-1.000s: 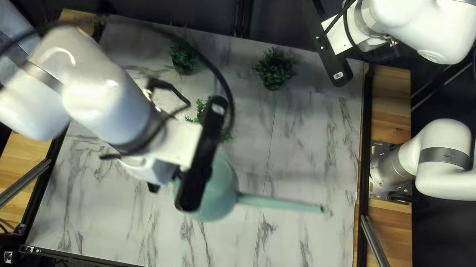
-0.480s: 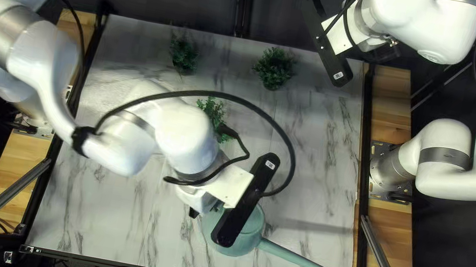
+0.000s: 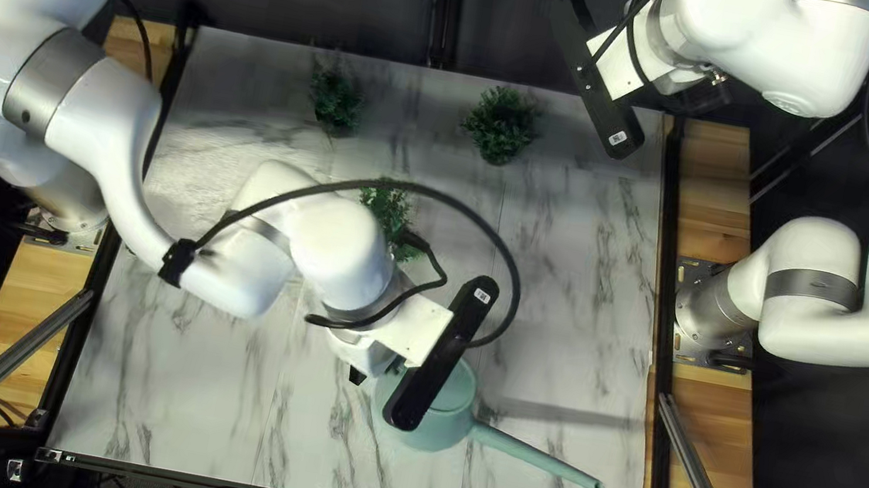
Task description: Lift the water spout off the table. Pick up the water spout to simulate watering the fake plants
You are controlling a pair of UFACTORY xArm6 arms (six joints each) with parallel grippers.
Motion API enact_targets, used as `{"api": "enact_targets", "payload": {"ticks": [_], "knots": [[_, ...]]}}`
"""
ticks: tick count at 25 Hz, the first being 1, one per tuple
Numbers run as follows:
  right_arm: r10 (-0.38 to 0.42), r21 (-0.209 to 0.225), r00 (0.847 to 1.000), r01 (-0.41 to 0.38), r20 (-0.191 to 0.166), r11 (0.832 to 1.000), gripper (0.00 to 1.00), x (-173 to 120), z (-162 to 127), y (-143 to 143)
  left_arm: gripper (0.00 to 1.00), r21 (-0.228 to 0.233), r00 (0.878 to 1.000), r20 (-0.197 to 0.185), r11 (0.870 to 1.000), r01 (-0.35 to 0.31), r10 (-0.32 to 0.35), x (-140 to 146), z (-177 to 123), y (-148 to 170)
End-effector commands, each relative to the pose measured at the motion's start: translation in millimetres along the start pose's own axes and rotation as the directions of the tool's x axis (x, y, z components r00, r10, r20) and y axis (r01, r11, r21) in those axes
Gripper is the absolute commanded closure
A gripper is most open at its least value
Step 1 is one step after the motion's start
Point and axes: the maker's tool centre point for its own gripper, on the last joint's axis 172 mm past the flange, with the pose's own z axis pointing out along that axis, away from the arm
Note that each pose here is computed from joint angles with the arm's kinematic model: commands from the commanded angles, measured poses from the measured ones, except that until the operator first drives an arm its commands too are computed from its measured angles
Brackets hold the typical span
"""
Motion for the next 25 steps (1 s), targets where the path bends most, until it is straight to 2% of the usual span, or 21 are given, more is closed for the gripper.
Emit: {"api": "enact_targets", "payload": {"ticks": [1,11,25], "knots": [[0.0,0.0,1.0,0.0,0.0,1.0,0.0,0,0,0,1.0,0.025,1.0,-0.002,1.0,-0.012,0.012,2,5,3],[0.0,0.0,1.0,0.0,0.0,1.0,0.0,0,0,0,1.0,0.056,0.999,-0.011,0.998,-0.036,0.036,2,23,11],[0.0,0.0,1.0,0.0,0.0,1.0,0.0,0,0,0,1.0,0.078,0.999,0.007,0.996,-0.051,0.051,-8,33,24]]}}
